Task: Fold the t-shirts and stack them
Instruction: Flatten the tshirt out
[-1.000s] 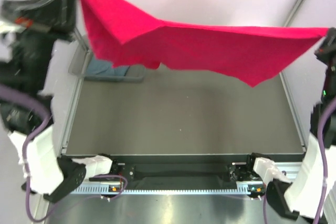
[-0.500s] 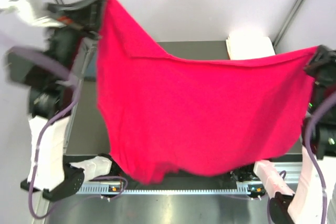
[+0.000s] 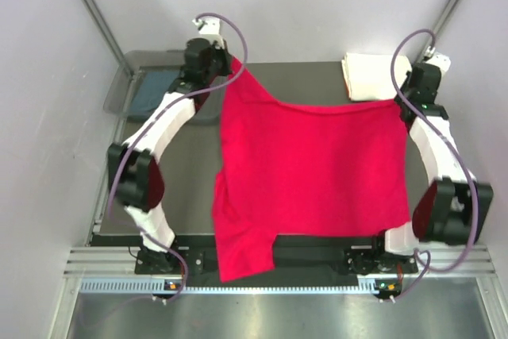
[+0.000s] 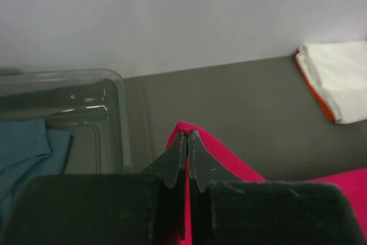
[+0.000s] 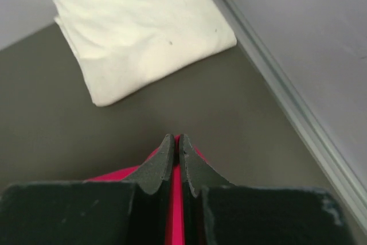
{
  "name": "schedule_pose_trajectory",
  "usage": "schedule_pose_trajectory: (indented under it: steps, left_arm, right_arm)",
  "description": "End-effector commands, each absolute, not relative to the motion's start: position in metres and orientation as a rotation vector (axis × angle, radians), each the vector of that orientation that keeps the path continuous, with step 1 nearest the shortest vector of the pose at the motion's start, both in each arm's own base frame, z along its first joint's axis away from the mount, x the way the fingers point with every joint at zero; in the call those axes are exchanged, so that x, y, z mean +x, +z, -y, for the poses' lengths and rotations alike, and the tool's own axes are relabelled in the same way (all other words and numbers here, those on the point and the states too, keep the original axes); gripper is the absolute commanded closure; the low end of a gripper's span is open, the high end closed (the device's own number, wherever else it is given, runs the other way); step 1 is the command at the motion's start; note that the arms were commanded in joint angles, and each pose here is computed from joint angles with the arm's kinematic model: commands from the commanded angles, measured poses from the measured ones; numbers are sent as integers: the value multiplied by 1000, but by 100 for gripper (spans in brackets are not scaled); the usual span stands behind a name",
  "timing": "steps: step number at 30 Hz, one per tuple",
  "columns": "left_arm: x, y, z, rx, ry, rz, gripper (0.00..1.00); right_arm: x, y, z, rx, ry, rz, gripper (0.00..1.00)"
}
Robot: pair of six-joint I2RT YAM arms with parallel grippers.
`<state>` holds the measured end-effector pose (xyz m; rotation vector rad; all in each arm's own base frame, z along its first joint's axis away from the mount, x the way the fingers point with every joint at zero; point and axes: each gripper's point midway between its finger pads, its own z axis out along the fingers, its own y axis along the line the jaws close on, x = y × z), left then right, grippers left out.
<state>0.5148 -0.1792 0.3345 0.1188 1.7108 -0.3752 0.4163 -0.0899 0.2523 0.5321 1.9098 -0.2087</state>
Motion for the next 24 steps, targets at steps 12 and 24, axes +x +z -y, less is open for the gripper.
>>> schedule_pose_trajectory:
  steps: [12, 24]
  left_arm:
    - [593, 244, 234, 68, -618, -1771, 100]
    - [547, 407, 218, 23, -622, -1513, 100]
  right_arm:
    - [497, 165, 169, 707, -307, -2013, 100]
    - [429, 258, 197, 833, -345, -1816, 100]
